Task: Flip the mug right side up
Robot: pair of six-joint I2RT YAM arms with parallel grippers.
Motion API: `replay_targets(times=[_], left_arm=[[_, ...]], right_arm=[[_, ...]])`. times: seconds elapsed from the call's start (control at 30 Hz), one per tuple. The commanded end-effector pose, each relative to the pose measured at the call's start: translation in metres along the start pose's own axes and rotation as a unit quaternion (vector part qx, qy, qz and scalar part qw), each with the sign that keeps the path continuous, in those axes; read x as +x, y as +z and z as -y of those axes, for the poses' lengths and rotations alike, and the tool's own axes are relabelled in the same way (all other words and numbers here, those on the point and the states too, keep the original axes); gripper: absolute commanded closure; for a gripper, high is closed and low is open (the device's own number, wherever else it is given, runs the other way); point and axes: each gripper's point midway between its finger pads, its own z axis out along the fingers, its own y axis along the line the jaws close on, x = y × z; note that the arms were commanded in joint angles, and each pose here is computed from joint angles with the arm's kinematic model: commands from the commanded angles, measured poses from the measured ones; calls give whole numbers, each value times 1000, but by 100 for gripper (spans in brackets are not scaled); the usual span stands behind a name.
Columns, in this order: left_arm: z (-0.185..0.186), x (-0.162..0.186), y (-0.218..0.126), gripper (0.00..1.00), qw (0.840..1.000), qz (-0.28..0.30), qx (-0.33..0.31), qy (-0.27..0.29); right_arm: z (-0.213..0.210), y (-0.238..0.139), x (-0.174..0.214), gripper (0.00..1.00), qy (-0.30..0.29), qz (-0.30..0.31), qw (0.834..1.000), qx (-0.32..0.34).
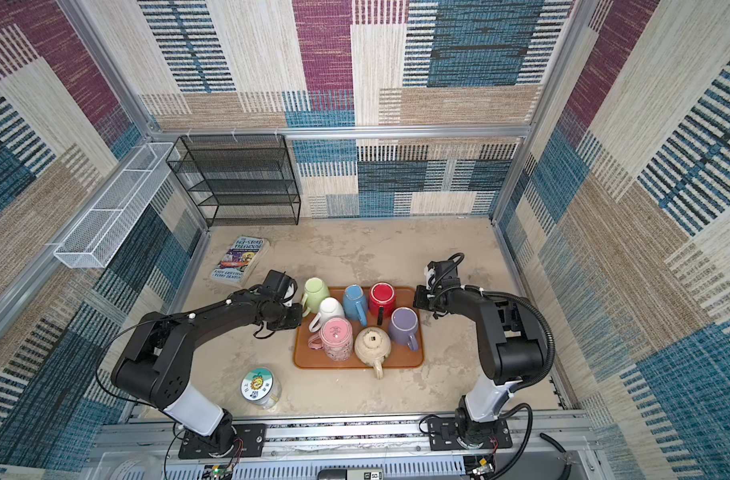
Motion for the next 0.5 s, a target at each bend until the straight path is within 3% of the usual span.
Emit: replay_targets(times=[0.0, 0.27, 0.47], left_arm=[[3, 1, -7, 100, 1000, 11, 12, -5], [-1, 5, -9, 100, 1000, 5, 3, 0], [-3, 4, -4, 93, 1000, -4, -4, -2]], right_arm=[[-11, -2, 1, 100, 9, 6, 1000, -13], [-15, 2, 7, 100, 10, 2, 1000, -12], [-10, -2, -4, 82, 7, 17, 1000, 10]])
